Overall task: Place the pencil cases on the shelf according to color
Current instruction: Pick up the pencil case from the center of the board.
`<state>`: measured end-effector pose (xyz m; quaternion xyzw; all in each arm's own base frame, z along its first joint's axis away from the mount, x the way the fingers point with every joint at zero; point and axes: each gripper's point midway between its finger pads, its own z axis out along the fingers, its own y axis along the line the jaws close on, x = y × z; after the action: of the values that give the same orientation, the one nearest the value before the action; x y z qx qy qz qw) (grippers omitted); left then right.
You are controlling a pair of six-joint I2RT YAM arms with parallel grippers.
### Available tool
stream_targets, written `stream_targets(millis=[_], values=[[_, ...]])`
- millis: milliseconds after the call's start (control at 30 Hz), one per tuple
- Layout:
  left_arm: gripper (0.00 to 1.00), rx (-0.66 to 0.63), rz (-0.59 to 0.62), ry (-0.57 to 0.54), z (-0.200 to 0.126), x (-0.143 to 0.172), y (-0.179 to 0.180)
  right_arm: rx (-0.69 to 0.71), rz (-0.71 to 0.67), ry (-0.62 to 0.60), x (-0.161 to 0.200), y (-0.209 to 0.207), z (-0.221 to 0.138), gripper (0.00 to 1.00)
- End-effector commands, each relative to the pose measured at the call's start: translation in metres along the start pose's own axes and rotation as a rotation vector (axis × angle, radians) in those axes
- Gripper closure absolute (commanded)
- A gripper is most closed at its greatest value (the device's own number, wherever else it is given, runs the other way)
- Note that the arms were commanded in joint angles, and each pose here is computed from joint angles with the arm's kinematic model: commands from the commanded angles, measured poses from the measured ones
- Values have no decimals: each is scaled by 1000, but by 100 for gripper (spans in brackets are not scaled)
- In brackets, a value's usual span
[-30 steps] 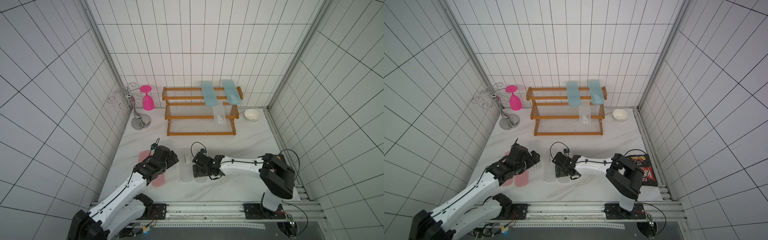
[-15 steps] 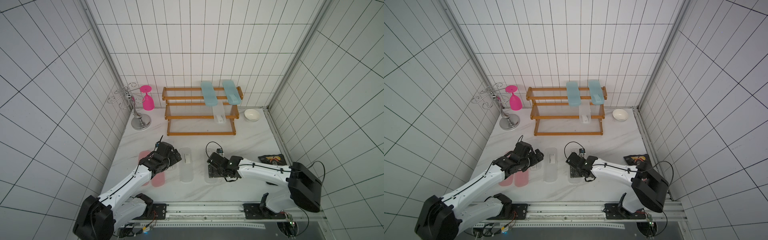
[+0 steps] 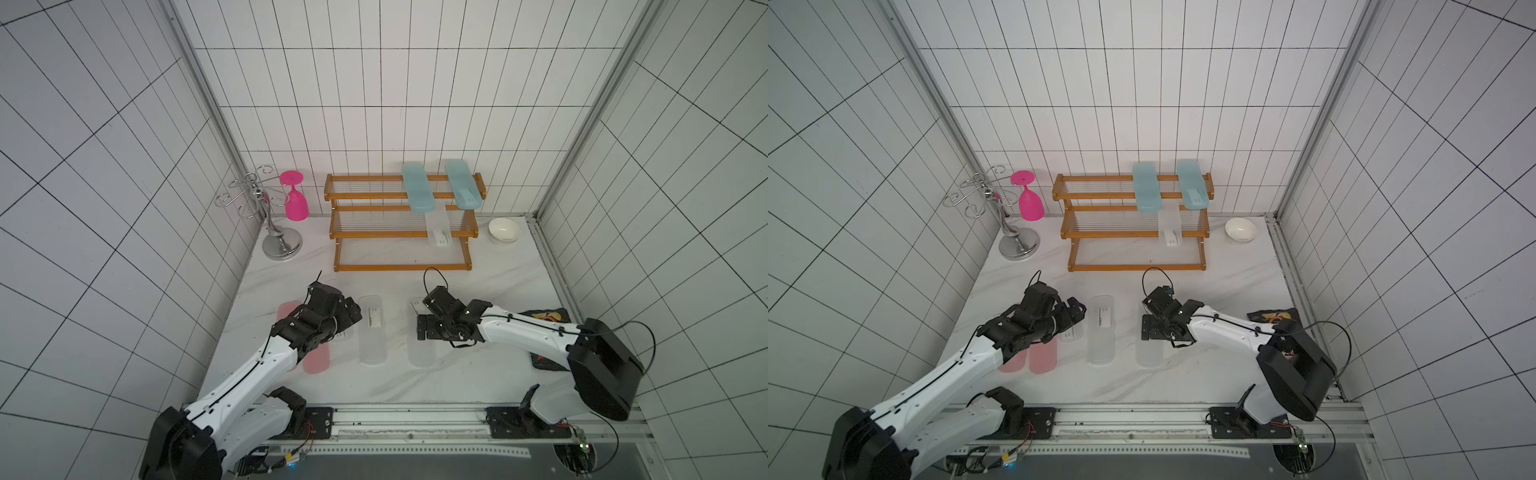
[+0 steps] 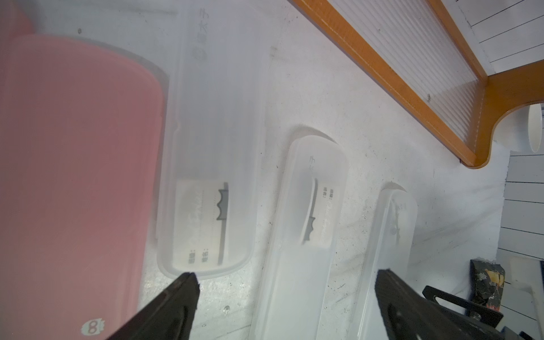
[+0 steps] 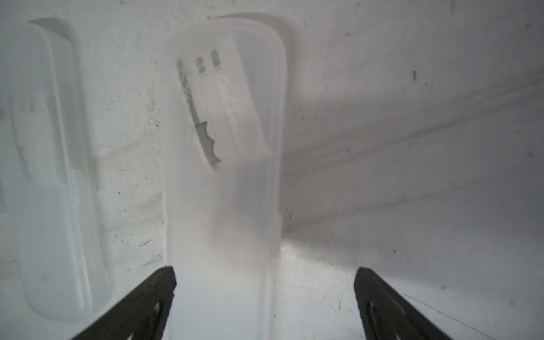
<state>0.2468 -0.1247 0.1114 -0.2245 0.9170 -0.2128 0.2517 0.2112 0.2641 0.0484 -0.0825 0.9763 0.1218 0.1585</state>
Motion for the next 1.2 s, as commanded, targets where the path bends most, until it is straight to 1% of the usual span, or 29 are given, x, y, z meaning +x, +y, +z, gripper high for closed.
stream_targets(millis=[0, 100, 333, 467, 633, 767, 900, 1033, 1167], values=[[2, 7, 16, 1, -6, 3, 1, -43, -52, 1, -20, 23, 8, 1], [2, 14, 8, -9, -10, 5, 5, -37, -75, 13, -27, 31, 17, 1], [2, 16, 18, -11, -18, 9, 11, -7, -123, 12, -38, 38, 24, 1], [2, 20, 24, -5, -21, 11, 12, 44, -144, -34, -46, 38, 10, 1], [2, 28, 21, -9, -24, 12, 12, 96, -98, -126, -49, 25, -22, 1], [2, 42, 37, -11, -31, 11, 8, 55, -36, -142, -31, 14, -36, 1], [2, 53, 28, -32, -33, 10, 10, 30, -12, -140, -4, 9, -41, 1], [2, 72, 38, -33, -35, 8, 4, 33, 12, -94, 28, 6, -31, 1], [2, 66, 44, -32, -38, 7, 4, 7, -10, -67, 46, 21, -21, 1]])
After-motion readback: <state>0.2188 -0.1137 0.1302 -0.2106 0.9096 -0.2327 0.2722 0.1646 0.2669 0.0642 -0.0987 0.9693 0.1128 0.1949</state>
